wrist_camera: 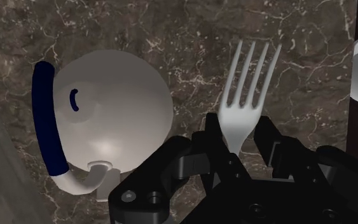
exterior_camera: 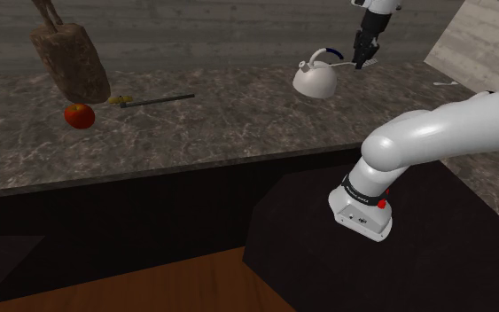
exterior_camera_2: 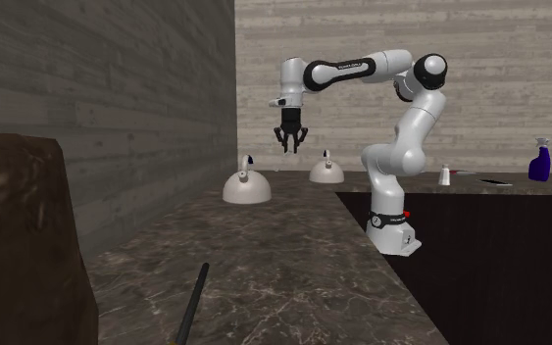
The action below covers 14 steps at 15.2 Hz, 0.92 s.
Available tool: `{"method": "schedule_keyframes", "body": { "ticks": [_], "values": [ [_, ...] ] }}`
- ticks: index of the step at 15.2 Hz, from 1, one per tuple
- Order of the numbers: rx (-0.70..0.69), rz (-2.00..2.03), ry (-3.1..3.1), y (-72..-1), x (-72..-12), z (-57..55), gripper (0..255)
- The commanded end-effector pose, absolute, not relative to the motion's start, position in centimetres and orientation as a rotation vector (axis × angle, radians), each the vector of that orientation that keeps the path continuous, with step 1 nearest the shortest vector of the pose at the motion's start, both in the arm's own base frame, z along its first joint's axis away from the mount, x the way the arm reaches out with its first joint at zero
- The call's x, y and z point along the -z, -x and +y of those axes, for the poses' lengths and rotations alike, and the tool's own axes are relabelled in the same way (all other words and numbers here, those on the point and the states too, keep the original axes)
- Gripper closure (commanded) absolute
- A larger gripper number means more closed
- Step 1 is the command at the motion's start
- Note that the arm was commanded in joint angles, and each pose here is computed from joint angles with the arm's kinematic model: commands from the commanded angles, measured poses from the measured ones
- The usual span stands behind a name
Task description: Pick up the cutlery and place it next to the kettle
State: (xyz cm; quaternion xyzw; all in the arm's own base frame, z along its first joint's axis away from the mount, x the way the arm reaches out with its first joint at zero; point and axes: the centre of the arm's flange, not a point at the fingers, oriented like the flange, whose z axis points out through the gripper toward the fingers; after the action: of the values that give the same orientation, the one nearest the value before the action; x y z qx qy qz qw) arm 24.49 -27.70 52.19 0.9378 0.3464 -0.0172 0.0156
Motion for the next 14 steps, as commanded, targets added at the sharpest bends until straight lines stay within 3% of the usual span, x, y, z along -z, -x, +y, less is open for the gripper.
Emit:
{"method": "schedule_keyframes", "body": {
  "ticks": [1,14],
  "values": [
    [0.053,1.078,-2.917,-24.5,-51.0,-27.6,255],
    [0.053,1.078,-2.917,-24.5,-44.1,-27.6,255]
  ]
}}
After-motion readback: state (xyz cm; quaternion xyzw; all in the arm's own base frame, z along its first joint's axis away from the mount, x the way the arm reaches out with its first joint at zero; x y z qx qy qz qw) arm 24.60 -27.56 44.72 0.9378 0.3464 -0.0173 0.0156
